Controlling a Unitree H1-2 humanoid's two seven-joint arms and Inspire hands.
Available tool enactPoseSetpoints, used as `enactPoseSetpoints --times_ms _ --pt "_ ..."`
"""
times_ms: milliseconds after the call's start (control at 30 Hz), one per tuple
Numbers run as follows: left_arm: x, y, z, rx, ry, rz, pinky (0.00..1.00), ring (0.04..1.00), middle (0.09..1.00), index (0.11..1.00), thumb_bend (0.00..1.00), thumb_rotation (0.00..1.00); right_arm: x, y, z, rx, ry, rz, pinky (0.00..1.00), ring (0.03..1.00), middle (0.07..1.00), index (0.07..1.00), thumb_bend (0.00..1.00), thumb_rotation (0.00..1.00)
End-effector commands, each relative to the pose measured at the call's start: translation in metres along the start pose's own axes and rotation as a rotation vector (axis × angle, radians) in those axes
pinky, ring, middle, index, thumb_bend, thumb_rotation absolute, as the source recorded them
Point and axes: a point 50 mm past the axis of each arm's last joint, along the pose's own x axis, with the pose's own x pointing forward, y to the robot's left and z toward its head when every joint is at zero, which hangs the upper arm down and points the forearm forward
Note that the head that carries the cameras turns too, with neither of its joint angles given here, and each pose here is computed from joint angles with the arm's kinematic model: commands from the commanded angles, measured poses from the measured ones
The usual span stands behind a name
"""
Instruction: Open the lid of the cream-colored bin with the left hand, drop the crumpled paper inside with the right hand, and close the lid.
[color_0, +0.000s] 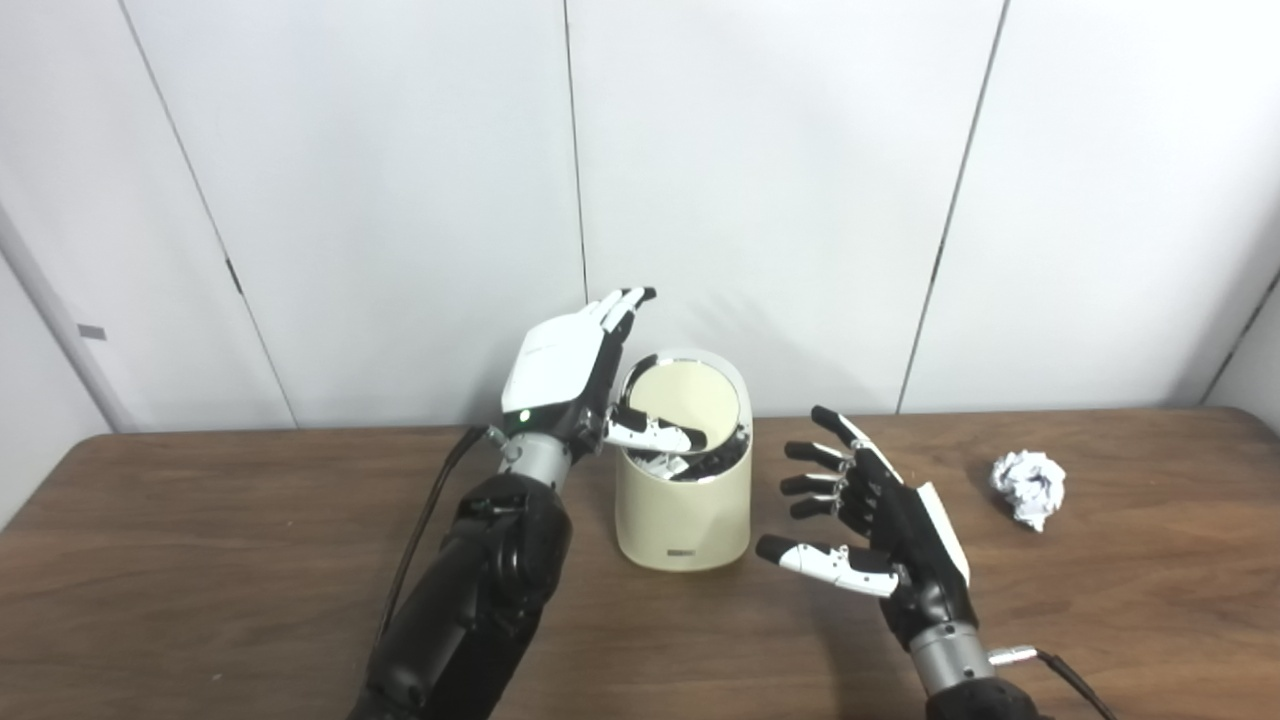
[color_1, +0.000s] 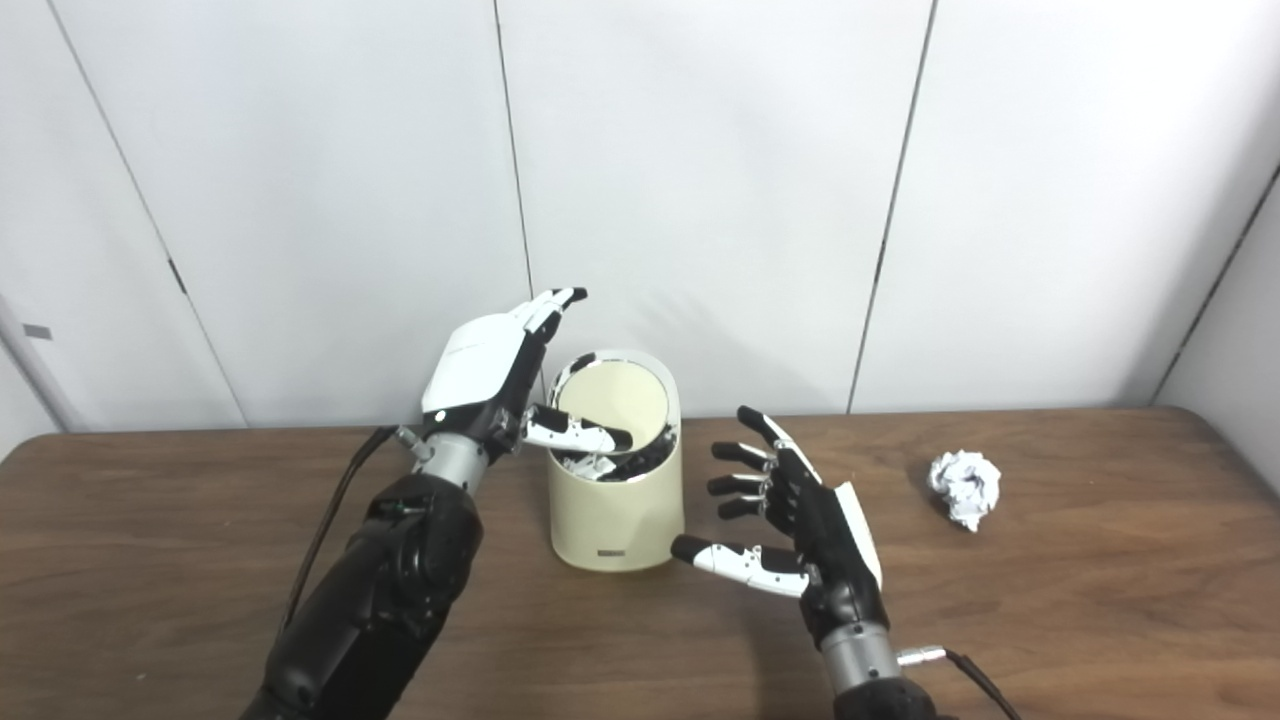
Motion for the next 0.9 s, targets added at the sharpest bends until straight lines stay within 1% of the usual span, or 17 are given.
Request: enactPoseSetpoints --times_ms 0,100,300,433,633,667,733,767,833,867 --pt "0.008 0.014 0.006 0.054 -0.023 0.027 0.80 0.909 0.945 0.956 0.84 0.00 0.008 0.001 0.019 0.006 -0.075 -0.009 0.56 0.646 0.755 0.873 0.75 0.14" --pt "0.007 0.012 0.005 0.064 -0.021 0.015 0.78 0.894 0.940 0.953 0.83 0.00 0.008 0.001 0.020 -0.009 -0.074 -0.010 0.56 0.642 0.754 0.872 0.75 0.13" --pt "0.006 0.011 0.003 0.087 -0.012 0.002 0.78 0.895 0.944 0.955 0.74 0.00 0.009 0.000 0.020 -0.007 -0.073 -0.017 0.56 0.636 0.749 0.869 0.76 0.14" --pt "0.004 0.009 0.002 0.088 -0.007 -0.003 0.78 0.894 0.945 0.957 0.74 0.00 0.009 0.000 0.020 0.002 -0.071 -0.017 0.56 0.637 0.749 0.870 0.77 0.15" --pt "0.002 0.009 -0.001 0.076 -0.009 0.001 0.79 0.895 0.945 0.953 0.74 0.00 0.008 0.000 0.018 0.006 -0.073 -0.014 0.57 0.641 0.752 0.872 0.76 0.13" --pt "0.002 0.009 -0.001 0.062 -0.010 0.005 0.79 0.896 0.945 0.953 0.74 0.00 0.009 0.000 0.018 0.009 -0.073 -0.015 0.57 0.641 0.752 0.872 0.76 0.13" --pt "0.001 0.011 -0.002 0.023 -0.012 0.015 0.75 0.908 0.952 0.959 0.75 0.00 0.009 0.001 0.018 0.014 -0.072 -0.018 0.56 0.640 0.751 0.871 0.76 0.13" --pt "0.000 0.013 -0.003 -0.036 -0.014 0.025 0.74 0.910 0.954 0.960 0.75 0.00 0.008 0.001 0.018 0.006 -0.073 -0.016 0.56 0.639 0.750 0.871 0.76 0.13" --pt "-0.003 0.016 -0.003 -0.126 -0.018 0.047 0.66 0.904 0.969 0.979 0.72 0.00 0.008 0.001 0.018 -0.008 -0.074 -0.011 0.57 0.641 0.755 0.877 0.75 0.13" --pt "-0.004 0.018 -0.003 -0.156 -0.024 0.059 0.65 0.901 0.971 0.983 0.71 0.00 0.009 0.000 0.018 -0.008 -0.074 -0.010 0.57 0.640 0.755 0.878 0.75 0.13"
